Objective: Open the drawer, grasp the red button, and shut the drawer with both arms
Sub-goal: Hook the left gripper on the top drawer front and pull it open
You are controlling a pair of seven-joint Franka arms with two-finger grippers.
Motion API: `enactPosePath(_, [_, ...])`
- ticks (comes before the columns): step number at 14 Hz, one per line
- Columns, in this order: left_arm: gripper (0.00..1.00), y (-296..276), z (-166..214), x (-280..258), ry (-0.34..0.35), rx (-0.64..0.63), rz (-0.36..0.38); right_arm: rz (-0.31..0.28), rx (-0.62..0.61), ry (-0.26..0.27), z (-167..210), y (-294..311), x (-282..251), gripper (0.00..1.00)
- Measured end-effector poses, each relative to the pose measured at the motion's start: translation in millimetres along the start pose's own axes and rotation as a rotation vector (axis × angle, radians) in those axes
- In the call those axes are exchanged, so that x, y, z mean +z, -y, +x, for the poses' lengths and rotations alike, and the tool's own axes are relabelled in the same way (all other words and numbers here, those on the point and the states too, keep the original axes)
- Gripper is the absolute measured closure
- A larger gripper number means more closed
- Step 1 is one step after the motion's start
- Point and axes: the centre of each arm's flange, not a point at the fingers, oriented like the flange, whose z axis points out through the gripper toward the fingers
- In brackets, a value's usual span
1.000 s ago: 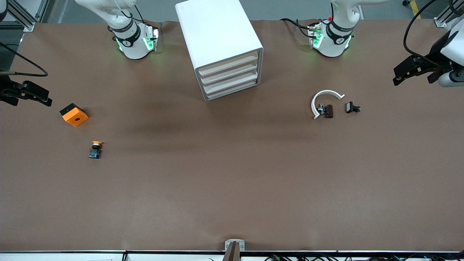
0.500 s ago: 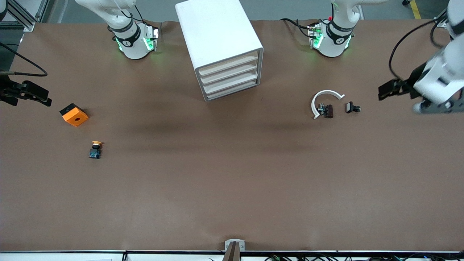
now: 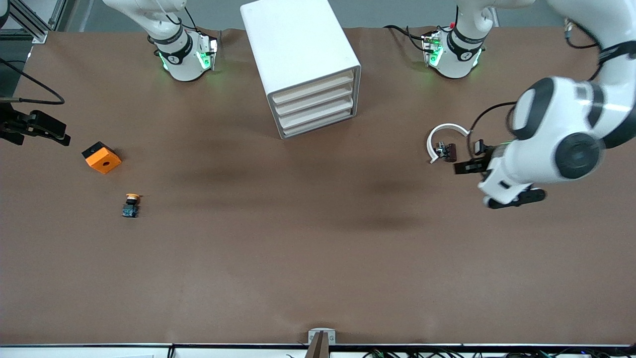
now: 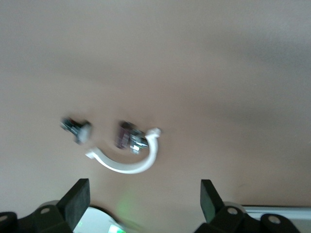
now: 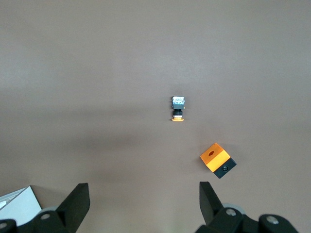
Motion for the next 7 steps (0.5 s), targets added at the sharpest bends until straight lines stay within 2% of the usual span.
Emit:
enactPosePath(2, [0.0,-25.4,6.6,36.5,0.096,-0.184,-0.021,0.001,0.0,-0.001,0.0,0.1,-0.6,0.0])
enactPosePath(4, [0.0,-44.9,16.8,66.7,0.169,-0.311,-0.032,0.001,0.0,-0.002,0.0,0.1,-1.0,0.0])
enactPosePath(7, [0.0,-96.1,3.8,103.4,0.291,-0.592,-0.015,0.001,0.0,-0.003,0.0,0.1,-1.3,0.0])
